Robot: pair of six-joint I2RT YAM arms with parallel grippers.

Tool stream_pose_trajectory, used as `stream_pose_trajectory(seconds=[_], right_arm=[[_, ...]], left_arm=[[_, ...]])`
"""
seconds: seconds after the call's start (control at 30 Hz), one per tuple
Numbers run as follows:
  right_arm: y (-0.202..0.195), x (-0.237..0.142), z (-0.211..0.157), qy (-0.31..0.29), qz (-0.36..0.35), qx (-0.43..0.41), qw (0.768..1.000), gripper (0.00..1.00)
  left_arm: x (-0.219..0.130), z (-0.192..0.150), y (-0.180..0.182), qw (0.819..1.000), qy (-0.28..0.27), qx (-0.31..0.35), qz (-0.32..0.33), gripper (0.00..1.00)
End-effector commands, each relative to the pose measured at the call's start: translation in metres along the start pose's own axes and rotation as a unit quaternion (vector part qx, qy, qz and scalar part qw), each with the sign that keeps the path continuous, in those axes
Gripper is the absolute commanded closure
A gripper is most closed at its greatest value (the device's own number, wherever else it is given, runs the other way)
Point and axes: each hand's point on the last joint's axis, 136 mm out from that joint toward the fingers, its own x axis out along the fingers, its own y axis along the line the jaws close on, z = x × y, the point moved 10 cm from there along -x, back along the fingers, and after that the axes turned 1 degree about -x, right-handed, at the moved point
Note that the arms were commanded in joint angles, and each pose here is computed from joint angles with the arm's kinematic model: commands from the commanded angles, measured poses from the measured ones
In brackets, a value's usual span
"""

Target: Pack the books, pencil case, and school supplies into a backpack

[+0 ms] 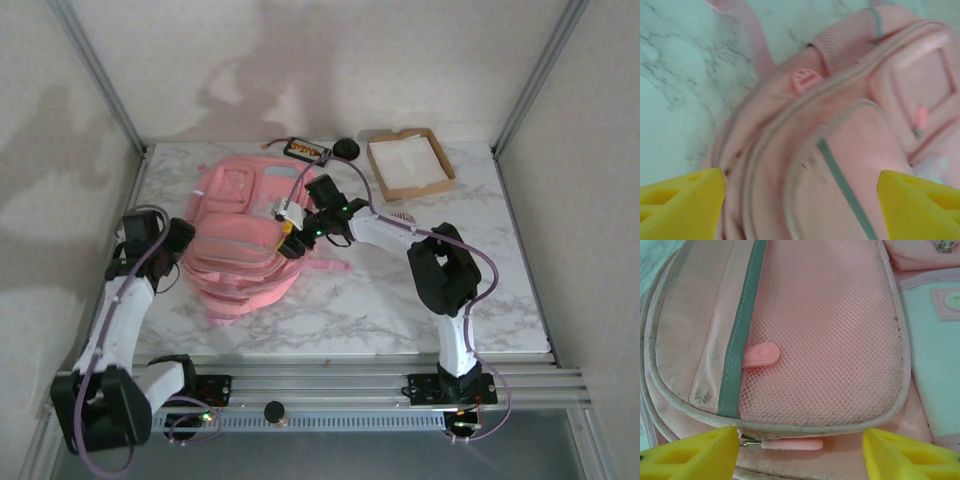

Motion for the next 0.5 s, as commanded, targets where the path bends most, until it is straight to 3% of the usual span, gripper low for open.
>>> stream_pose_trajectory(seconds=[0.0, 0.17, 0.3, 0.47], right_arm=[[0.0, 0.002, -0.007, 0.005, 0.038, -0.004, 0.999, 0.3], [-0.002, 0.009, -0.007, 0.009, 0.055, -0.014, 0.998, 0.25], [0.008, 0.001, -0.005, -0.012, 0.052, -0.035, 0.998, 0.16], [0.003, 0.015, -0.011, 0.015, 0.06, -0.046, 0.997, 0.19]], left_arm=[[0.017, 0.007, -0.004, 0.999, 0.023, 0.042, -0.023, 0.2], [0.051, 0.003, 0.009, 0.999, 0.045, 0.025, -0.004, 0.15], [0.067, -0.009, 0.014, 0.996, 0.08, 0.006, -0.035, 0.17], [0.077, -0.022, 0.023, 0.993, 0.109, -0.015, -0.045, 0.23]])
